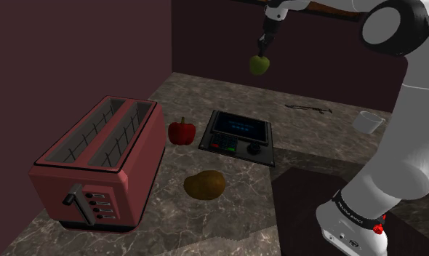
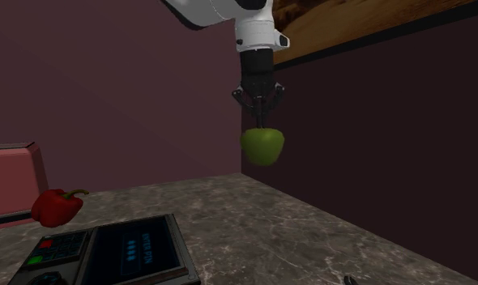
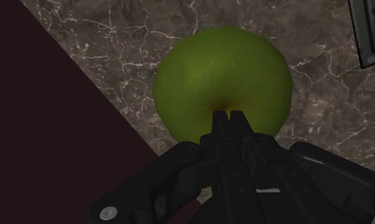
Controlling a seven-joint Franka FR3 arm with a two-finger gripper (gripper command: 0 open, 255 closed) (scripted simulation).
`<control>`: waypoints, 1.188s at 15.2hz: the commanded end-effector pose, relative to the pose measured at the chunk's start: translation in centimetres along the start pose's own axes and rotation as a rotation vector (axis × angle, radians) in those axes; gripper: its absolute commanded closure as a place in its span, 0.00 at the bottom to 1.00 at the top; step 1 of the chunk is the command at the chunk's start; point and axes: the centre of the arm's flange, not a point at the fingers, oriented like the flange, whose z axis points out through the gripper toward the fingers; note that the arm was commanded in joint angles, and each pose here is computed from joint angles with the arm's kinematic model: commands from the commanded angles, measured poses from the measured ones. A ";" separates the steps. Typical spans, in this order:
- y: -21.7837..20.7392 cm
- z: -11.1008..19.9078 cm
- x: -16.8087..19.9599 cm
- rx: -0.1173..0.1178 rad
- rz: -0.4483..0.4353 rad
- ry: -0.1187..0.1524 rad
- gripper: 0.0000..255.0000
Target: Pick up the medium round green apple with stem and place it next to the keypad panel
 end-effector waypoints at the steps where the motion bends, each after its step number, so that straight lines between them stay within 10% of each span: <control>1: -2.2 -0.3 1.6 0.000 0.001 0.000 1.00; 18: -14.8 2.2 10.4 0.000 0.001 0.000 1.00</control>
